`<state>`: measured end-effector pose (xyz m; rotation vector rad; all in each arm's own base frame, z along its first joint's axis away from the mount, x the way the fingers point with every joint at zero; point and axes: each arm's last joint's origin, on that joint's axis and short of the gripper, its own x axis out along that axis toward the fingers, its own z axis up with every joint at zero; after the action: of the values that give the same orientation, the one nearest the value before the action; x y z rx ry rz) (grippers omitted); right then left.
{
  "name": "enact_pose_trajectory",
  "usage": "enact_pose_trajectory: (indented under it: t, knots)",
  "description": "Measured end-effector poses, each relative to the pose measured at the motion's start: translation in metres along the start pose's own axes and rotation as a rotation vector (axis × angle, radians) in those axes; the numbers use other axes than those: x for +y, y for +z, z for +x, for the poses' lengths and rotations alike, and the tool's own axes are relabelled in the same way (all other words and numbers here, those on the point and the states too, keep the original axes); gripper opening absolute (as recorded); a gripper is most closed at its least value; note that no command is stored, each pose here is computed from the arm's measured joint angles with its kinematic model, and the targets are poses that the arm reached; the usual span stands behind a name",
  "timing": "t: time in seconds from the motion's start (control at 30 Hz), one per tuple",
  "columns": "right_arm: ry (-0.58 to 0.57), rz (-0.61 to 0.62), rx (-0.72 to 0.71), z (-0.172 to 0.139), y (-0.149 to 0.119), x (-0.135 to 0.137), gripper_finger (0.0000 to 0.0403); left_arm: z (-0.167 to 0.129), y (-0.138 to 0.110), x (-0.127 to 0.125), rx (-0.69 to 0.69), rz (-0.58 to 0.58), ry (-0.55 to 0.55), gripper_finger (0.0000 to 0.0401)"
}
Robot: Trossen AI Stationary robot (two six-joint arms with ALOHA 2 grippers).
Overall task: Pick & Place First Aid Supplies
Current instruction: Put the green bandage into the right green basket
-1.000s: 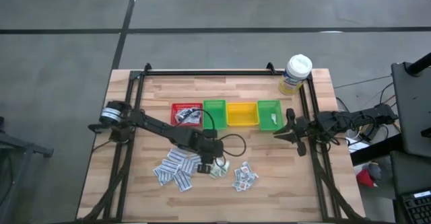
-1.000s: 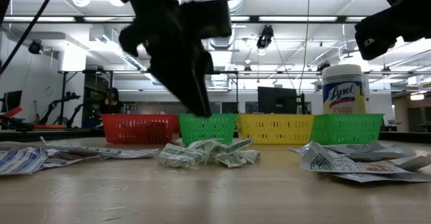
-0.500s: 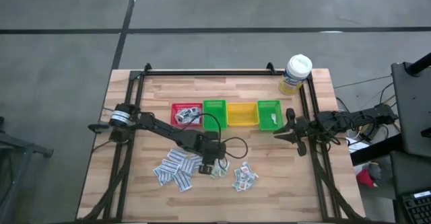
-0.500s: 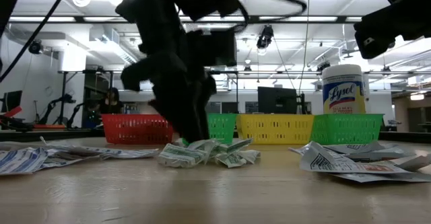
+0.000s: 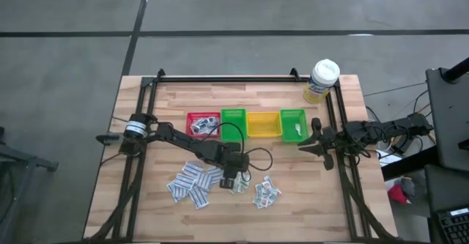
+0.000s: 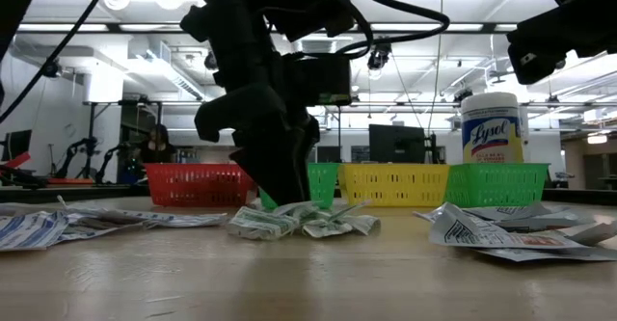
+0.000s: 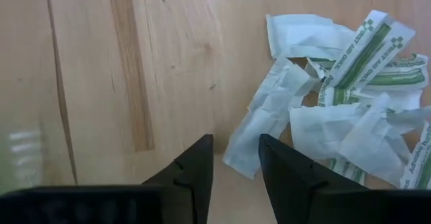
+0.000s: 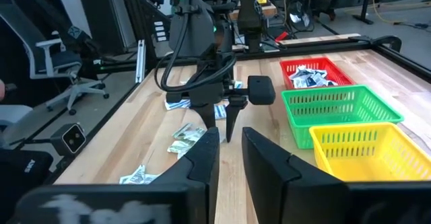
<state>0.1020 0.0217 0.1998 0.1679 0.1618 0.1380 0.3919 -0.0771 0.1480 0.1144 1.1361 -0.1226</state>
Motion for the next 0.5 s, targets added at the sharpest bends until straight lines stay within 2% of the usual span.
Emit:
enact_pose_trajectory:
  t: [0.5]
  knots:
    - [0.000, 0.000, 0.000, 0.0000, 0.0000, 0.0000, 0.0073, -0.0078, 0.0002, 0.0016, -0.005, 0.004, 0.027, 0.0019]
